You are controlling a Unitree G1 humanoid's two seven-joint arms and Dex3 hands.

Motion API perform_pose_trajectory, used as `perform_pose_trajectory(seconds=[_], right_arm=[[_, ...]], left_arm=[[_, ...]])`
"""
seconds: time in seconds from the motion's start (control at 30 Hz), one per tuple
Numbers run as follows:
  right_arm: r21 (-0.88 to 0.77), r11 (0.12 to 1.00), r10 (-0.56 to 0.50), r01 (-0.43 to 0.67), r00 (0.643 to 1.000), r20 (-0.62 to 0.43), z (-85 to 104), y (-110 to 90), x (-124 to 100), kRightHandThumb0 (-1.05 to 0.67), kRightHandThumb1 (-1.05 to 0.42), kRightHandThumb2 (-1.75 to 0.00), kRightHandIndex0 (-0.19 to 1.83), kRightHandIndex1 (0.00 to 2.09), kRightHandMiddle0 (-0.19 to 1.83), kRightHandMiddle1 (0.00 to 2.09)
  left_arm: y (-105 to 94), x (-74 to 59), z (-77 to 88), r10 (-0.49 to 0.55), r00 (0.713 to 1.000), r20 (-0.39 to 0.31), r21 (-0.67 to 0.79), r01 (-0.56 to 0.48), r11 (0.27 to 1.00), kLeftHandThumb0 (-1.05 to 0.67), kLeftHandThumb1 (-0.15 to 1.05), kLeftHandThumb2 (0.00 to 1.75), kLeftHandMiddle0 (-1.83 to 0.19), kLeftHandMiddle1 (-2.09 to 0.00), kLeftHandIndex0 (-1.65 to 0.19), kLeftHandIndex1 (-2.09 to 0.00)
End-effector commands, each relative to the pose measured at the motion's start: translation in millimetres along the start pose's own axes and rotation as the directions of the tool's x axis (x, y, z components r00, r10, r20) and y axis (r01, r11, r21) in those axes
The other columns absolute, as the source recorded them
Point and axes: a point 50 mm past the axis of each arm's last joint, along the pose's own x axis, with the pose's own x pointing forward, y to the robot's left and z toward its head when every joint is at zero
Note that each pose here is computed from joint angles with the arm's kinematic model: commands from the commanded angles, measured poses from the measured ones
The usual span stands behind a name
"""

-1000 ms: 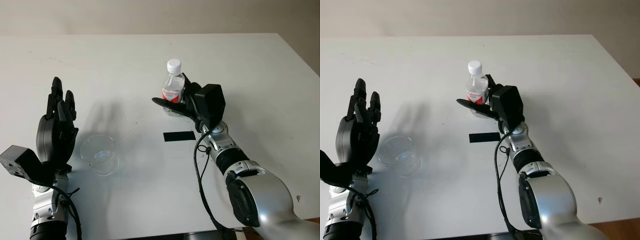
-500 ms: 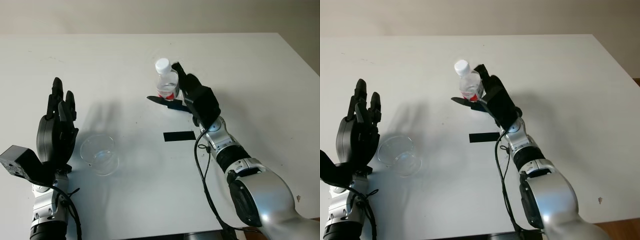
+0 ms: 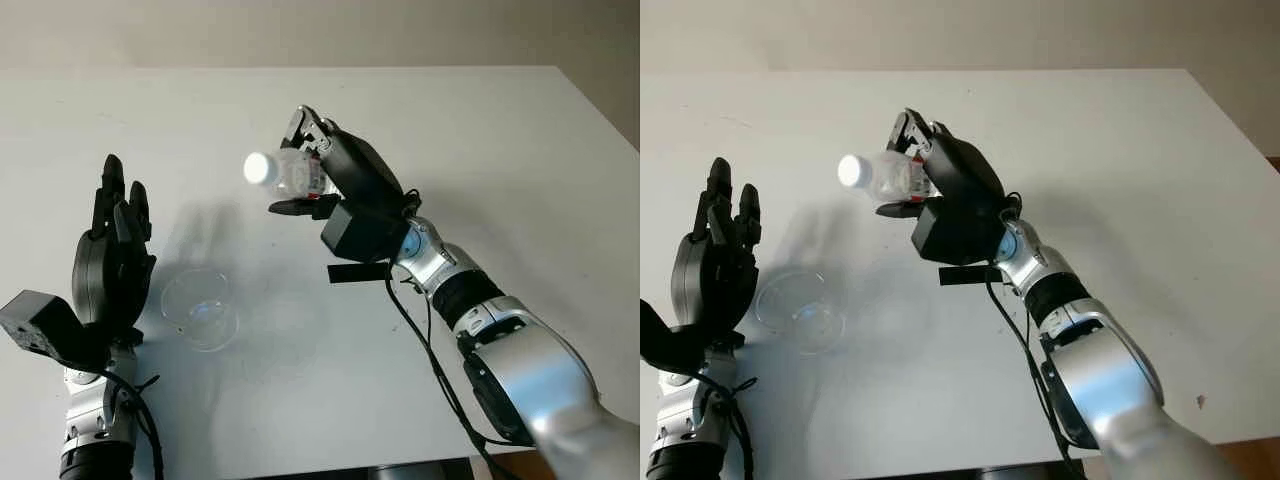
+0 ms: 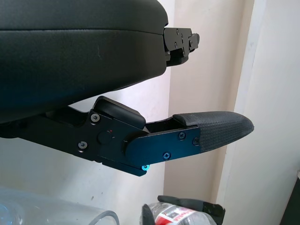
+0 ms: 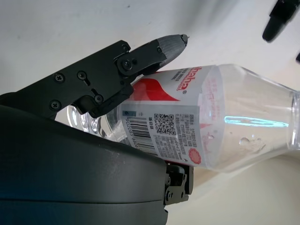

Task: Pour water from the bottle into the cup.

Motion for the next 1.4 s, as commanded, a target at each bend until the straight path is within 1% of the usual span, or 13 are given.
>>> perform_pose_trajectory(seconds=[0.0, 0.13, 0.3, 0.47, 0.53, 0.57, 0.63, 0.77, 0.9, 1.1, 1.27, 1.37], right_arm=[[-0.078, 0.996, -0.029, 0.035, 0.997, 0.067, 12.6, -13, 13, -0.04, -0.99, -0.24, 1.10, 2.09, 0.67, 2.09], [-0.161, 0.986, -0.019, 0.033, 0.996, 0.089, 19.1, -10, 18, -0.04, -0.98, -0.29, 1.06, 2.09, 0.67, 2.09], [-0.205, 0.978, -0.008, 0.028, 0.995, 0.100, 24.5, -8, 23, -0.06, -0.96, -0.30, 1.05, 2.09, 0.66, 2.09], [-0.209, 0.976, -0.024, 0.052, 0.991, 0.133, 27.2, -8, 22, -0.07, -0.95, -0.32, 1.03, 2.09, 0.65, 2.09], [-0.207, 0.976, -0.039, 0.072, 0.986, 0.160, 28.3, -9, 20, -0.07, -0.92, -0.40, 1.03, 2.09, 0.68, 2.09], [-0.207, 0.975, -0.048, 0.084, 0.983, 0.175, 29.0, -9, 20, -0.06, -0.85, -0.55, 1.03, 2.09, 0.71, 2.09], [-0.207, 0.973, -0.062, 0.103, 0.979, 0.196, 30.2, -9, 19, -0.07, -0.79, -0.69, 1.03, 2.09, 0.72, 2.09], [-0.194, 0.972, -0.085, 0.130, 0.971, 0.225, 32.6, -9, 18, -0.09, -0.73, -0.78, 1.05, 2.09, 0.75, 2.09], [-0.197, 0.963, -0.126, 0.186, 0.951, 0.282, 36.6, -9, 16, -0.10, -0.66, -0.89, 1.10, 2.09, 0.80, 2.09], [-0.217, 0.944, -0.157, 0.248, 0.917, 0.366, 44.0, -8, 14, -0.16, -0.64, -0.90, 1.17, 2.09, 0.86, 2.09], [-0.200, 0.944, -0.153, 0.261, 0.888, 0.433, 55.6, -7, 15, -0.15, -0.68, -0.88, 1.20, 2.09, 0.88, 2.09], [-0.227, 0.939, -0.134, 0.258, 0.883, 0.449, 60.0, -6, 18, -0.16, -0.69, -0.87, 1.18, 2.09, 0.89, 2.09]], left_arm=[[-1.3, 1.2, 1.3, -0.005, 1.000, 0.012, 0.006, 0.005, 1.000, -0.88, 1.05, 0.63, 0.08, 0.00, 0.09, 0.00], [-2.2, 1.0, 0.7, -0.004, 1.000, 0.010, 0.004, 0.004, 1.000, -0.89, 1.05, 0.61, 0.08, 0.00, 0.08, 0.00], [-4.4, 1.2, -1.0, -0.004, 1.000, 0.006, 0.005, 0.004, 1.000, -0.88, 1.05, 0.62, 0.08, 0.00, 0.08, 0.00], [-5.3, 1.8, -2.7, -0.007, 1.000, 0.010, -0.004, 0.007, 1.000, -0.87, 1.05, 0.60, 0.07, 0.00, 0.07, 0.00], [-6.3, 1.8, -2.6, -0.004, 1.000, 0.012, -0.007, 0.004, 1.000, -0.87, 1.05, 0.60, 0.06, 0.00, 0.06, 0.00], [-6.7, 1.7, -2.6, -0.003, 1.000, 0.012, -0.009, 0.003, 1.000, -0.86, 1.05, 0.62, 0.07, 0.00, 0.08, 0.00], [-7.2, 1.7, -2.4, -0.001, 1.000, 0.011, -0.011, 0.001, 1.000, -0.85, 1.05, 0.62, 0.08, 0.00, 0.08, 0.00], [-7.0, 1.9, -2.3, 0.003, 1.000, 0.014, -0.012, -0.003, 1.000, -0.85, 1.05, 0.63, 0.08, 0.00, 0.09, 0.00], [-6.4, 2.3, -1.8, 0.002, 1.000, 0.013, -0.007, -0.002, 1.000, -0.85, 1.05, 0.63, 0.07, 0.00, 0.09, 0.00], [-6.4, 2.7, -2.3, 0.000, 1.000, 0.012, -0.006, 0.000, 1.000, -0.85, 1.05, 0.61, 0.07, 0.00, 0.08, 0.00], [-6.5, 3.2, -3.0, -0.008, 1.000, 0.012, -0.008, 0.008, 1.000, -0.84, 1.05, 0.62, 0.07, 0.00, 0.08, 0.00], [-7.2, 3.6, -3.7, -0.006, 1.000, 0.012, -0.016, 0.006, 1.000, -0.84, 1.05, 0.62, 0.07, 0.00, 0.08, 0.00]])
